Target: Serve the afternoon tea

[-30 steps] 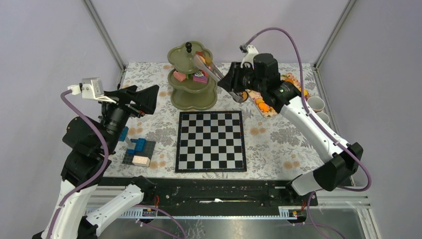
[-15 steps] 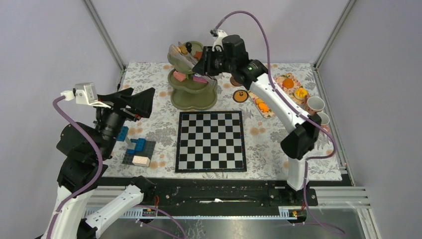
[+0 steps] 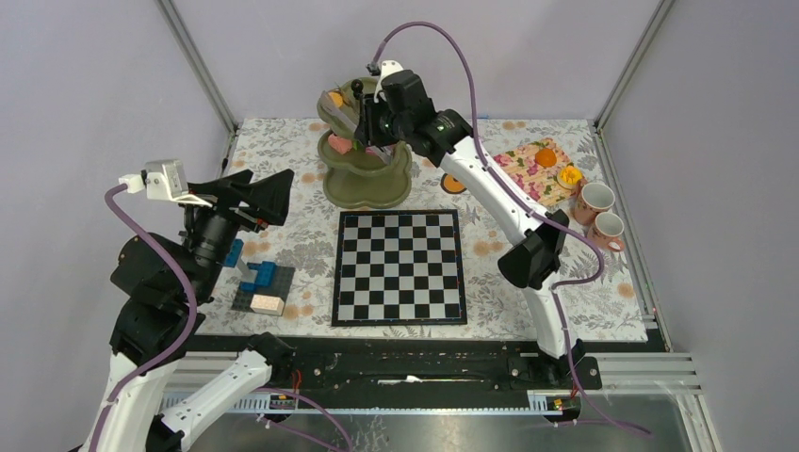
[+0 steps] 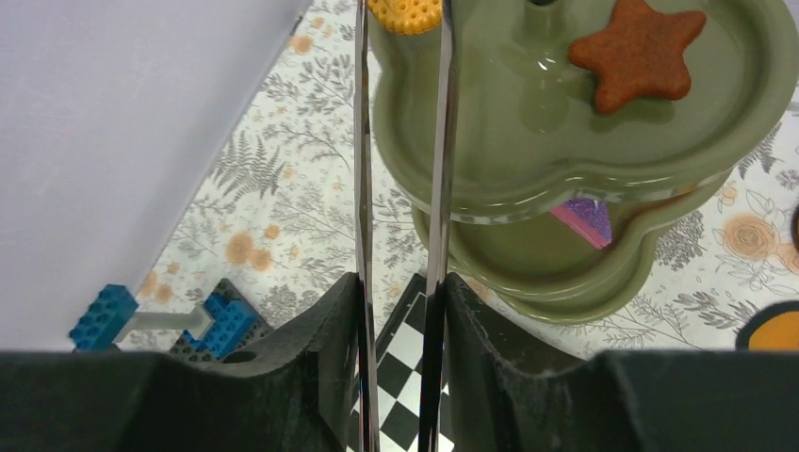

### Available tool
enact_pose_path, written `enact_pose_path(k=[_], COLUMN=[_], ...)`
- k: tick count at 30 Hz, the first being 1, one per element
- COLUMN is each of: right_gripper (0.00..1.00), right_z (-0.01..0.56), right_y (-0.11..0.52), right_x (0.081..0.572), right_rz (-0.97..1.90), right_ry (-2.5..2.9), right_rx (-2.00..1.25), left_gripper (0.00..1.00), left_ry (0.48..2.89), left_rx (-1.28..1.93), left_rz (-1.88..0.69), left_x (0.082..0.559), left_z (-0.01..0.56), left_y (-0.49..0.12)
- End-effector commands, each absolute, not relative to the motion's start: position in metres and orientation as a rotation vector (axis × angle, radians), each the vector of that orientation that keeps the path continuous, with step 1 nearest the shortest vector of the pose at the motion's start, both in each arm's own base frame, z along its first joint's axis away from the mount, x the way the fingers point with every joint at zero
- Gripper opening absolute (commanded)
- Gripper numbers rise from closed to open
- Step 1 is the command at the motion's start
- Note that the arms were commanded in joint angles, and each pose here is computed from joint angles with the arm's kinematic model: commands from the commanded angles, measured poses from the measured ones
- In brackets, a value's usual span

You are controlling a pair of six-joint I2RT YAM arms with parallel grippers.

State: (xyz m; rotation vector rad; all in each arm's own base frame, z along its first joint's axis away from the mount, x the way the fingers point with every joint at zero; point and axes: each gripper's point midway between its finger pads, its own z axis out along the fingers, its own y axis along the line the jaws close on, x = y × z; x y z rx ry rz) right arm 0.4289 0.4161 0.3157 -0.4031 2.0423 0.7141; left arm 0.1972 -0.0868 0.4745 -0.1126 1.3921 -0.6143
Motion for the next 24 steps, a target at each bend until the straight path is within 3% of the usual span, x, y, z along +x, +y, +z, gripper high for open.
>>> enact_pose_path(k=[1,13,24], right_gripper=[0.34,0.57,0.54], right_z=[0.328,0.336,0.395], right_y=[0.406,0.408,0.404], right_x=[0.444,0.443,0.401], right_rz=[0.638,0.655,0.834], right_ry=[1.999,1.978,1.91], right_rx=[-0.347,-0.36,-0.414], left_gripper=[0.99,0.99,0.99], left_ry=[1.38,1.393,1.41], left_rx=[-0.124,-0.121,-0.119], left_rz=[-0.613,-0.625,-0.628], left_x=[0.199,0.203,0.209], left_z=[0.477,0.474,0.469], left_y=[-0.086,-0.091,-0.096])
